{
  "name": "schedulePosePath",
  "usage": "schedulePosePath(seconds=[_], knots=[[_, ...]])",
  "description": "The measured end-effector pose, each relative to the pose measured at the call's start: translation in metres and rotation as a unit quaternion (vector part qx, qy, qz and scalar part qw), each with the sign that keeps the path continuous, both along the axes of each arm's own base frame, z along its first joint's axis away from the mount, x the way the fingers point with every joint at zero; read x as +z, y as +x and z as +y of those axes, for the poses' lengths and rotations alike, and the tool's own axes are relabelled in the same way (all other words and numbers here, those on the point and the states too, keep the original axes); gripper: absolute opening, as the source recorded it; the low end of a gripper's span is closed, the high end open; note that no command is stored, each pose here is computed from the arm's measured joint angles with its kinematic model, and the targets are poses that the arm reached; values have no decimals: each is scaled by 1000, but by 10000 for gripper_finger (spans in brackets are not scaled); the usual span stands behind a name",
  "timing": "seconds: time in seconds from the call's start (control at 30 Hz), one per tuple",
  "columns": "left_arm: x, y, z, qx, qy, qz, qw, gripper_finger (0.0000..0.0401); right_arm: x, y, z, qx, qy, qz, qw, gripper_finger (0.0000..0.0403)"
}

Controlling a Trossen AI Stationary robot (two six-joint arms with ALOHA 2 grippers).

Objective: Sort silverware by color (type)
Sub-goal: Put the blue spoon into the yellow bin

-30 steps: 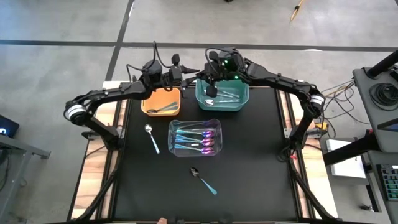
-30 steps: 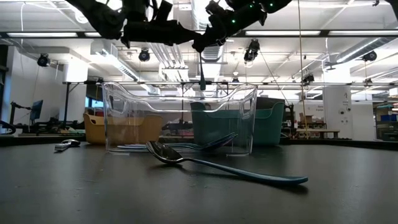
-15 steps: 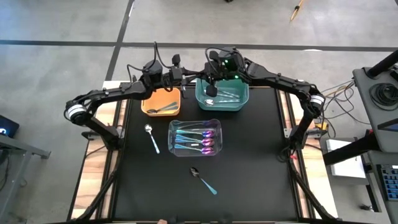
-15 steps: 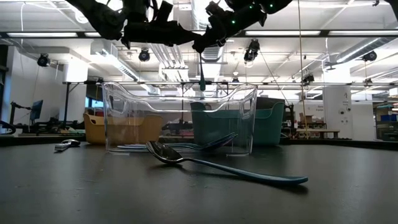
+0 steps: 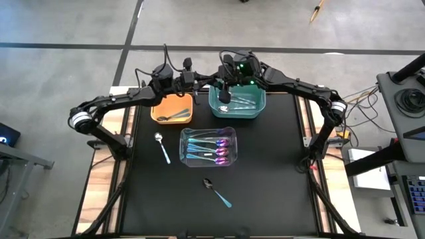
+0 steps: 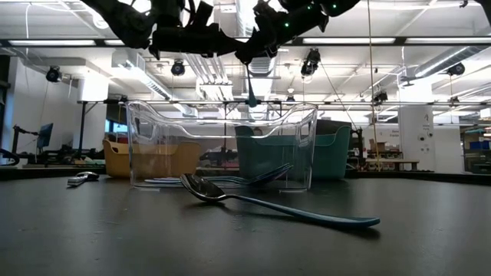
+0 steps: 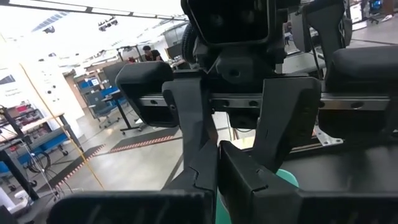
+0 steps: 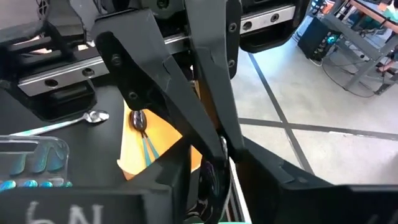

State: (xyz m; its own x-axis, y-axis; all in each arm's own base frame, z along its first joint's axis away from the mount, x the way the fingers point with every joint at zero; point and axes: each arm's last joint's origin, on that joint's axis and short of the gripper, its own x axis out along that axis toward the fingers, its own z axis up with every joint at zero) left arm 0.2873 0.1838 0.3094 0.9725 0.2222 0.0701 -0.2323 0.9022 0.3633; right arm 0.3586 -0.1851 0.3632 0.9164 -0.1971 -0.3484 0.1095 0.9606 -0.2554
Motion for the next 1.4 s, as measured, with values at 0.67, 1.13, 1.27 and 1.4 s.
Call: schedulePosePath(seconds=[0.67, 1.13, 1.27, 1.4], knots=[[13, -46, -14, 232, -30, -16, 972, 0, 13, -5, -9, -119, -6, -6, 993, 153], [2, -91, -35, 362, -142, -144, 910, 0, -30, 47, -15, -100, 11, -53, 993, 152], [-6, -100, -39, 389, -148, -162, 895, 0, -35, 62, -15, -62, 11, -73, 995, 146], [-10, -108, -44, 394, -155, -193, 885, 0, -39, 77, -14, -50, 6, -89, 995, 139]])
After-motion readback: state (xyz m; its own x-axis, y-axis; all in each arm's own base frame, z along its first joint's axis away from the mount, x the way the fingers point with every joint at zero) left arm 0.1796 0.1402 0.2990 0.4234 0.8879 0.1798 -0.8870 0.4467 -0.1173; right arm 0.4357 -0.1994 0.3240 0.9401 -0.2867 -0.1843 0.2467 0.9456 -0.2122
